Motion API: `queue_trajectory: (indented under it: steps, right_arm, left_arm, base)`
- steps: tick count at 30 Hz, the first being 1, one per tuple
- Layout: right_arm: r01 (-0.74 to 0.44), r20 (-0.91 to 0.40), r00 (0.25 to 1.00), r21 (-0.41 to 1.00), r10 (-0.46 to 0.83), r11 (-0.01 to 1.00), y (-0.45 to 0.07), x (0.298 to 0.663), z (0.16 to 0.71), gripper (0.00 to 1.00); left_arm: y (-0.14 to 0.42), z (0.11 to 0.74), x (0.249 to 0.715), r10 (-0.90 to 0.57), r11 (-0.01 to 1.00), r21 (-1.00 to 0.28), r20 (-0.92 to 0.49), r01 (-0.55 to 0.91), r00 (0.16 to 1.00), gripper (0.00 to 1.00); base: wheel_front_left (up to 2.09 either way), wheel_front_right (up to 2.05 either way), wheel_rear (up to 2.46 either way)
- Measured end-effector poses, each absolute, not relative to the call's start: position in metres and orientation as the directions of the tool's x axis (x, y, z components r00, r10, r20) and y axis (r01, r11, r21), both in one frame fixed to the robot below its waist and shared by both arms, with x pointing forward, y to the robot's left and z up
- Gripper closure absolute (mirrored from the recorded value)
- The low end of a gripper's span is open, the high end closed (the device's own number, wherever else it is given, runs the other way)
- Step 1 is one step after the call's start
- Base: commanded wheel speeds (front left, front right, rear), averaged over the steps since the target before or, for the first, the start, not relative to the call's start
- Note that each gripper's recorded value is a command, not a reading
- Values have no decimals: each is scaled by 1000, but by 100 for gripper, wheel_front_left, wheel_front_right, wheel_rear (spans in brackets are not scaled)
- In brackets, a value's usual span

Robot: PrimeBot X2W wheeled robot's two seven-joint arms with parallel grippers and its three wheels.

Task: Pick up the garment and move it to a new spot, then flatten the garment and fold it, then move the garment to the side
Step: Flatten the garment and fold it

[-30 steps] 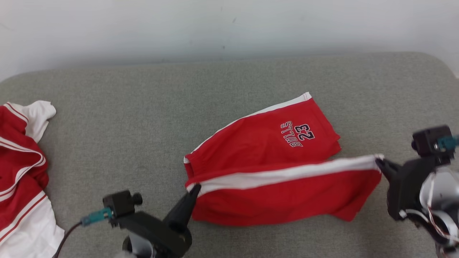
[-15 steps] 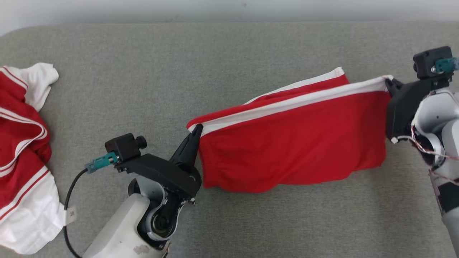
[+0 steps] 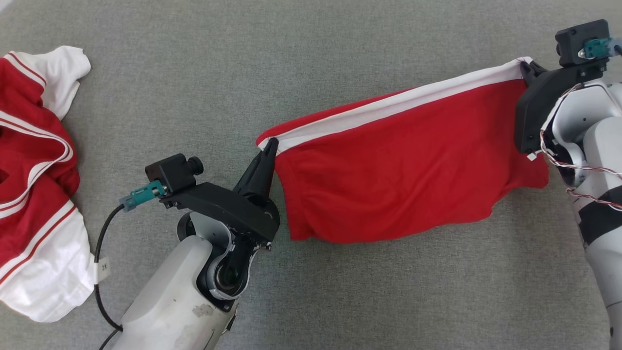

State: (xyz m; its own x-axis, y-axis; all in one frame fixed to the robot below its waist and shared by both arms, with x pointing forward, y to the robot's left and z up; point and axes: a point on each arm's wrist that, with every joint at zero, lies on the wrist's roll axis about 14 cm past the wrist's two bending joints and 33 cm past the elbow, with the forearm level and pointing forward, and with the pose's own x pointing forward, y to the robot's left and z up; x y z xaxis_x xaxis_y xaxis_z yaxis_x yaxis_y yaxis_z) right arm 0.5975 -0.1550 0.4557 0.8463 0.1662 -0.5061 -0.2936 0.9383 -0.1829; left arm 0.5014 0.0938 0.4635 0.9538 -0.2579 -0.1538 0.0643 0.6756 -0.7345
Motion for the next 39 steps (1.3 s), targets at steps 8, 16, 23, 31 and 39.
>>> queue_trajectory:
  steps: [8,16,23,31,39]
  right_arm:
    - [-294,-506,843,-147,183,944,-149,593,449,0]
    - [-243,-510,845,-99,161,965,-168,576,461,0]
    - [-172,-540,831,-22,134,985,-188,550,451,0]
    - [-134,-601,787,54,139,990,-186,536,419,0]
    - [-104,-617,774,99,143,990,-180,540,400,0]
  left_arm:
    - [98,474,504,-231,708,-700,-96,99,968,0]
    - [128,484,487,-140,774,-629,-57,73,989,0]
    - [167,521,465,-30,884,-463,86,66,996,0]
    - [206,516,435,76,961,-272,106,-45,991,0]
    - [228,495,410,121,982,-155,54,-112,991,0]
  base:
    - [0,0,0]
    - [0,0,0]
    - [0,0,0]
    - [0,0,0]
    - [0,0,0]
